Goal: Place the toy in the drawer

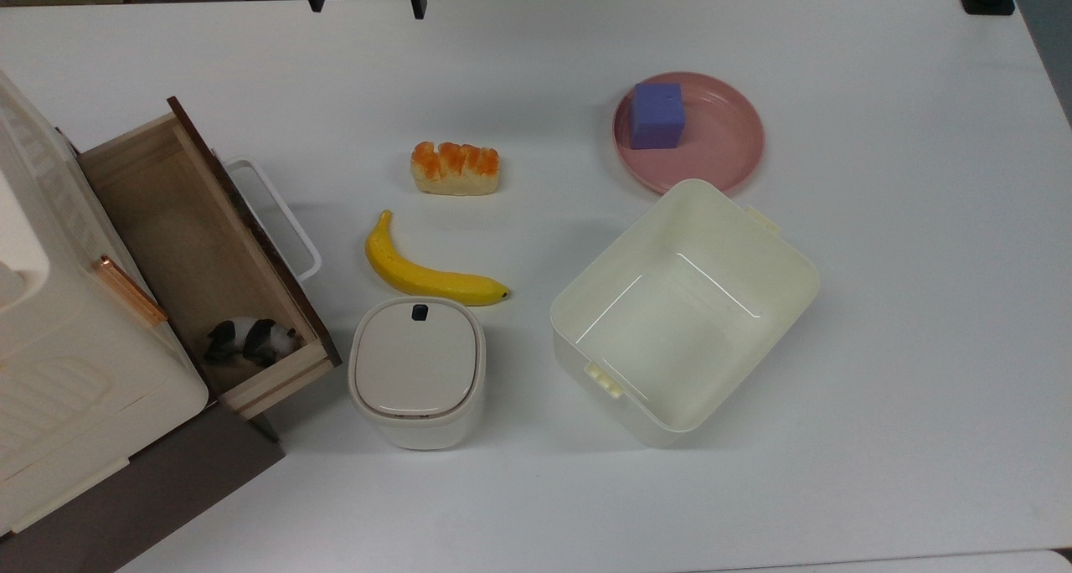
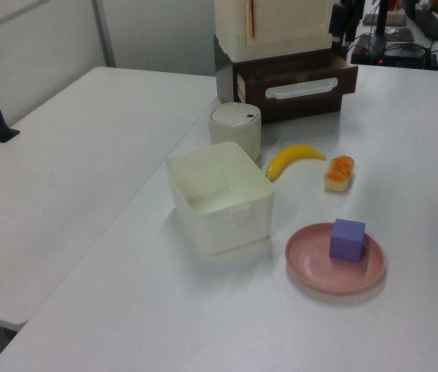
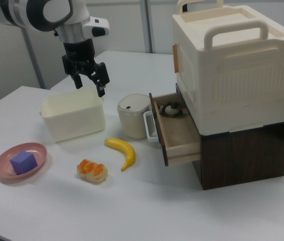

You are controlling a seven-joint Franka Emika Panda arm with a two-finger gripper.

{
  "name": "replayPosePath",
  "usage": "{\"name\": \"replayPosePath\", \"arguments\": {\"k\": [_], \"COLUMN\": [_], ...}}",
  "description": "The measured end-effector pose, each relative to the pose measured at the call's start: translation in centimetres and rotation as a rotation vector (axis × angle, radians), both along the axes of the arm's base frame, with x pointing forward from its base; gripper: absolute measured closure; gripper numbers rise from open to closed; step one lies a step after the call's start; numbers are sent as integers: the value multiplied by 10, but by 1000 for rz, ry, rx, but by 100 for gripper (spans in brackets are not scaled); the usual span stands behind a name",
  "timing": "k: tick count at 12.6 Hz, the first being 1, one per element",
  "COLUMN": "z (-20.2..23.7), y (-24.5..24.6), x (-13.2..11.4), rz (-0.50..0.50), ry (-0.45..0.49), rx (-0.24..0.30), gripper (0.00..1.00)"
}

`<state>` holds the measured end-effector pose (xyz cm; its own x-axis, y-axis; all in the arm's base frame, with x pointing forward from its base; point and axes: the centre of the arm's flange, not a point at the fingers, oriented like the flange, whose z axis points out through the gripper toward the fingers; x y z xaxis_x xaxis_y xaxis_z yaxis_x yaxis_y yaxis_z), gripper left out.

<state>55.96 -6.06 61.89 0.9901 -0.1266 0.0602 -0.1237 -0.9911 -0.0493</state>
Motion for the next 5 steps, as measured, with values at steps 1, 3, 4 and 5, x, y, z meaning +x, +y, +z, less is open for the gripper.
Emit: {"name": "replayPosePath", "arguments": {"k": [1, 3, 4, 5], "z": [1, 3, 3, 4], "y": [0, -4, -10, -12], "x": [0, 0, -1, -1], "rz": [-18, -60, -72, -76], "ry": [-2, -4, -6, -7], "rx": [9, 15, 16, 17], "gripper": [0, 0, 0, 0]}}
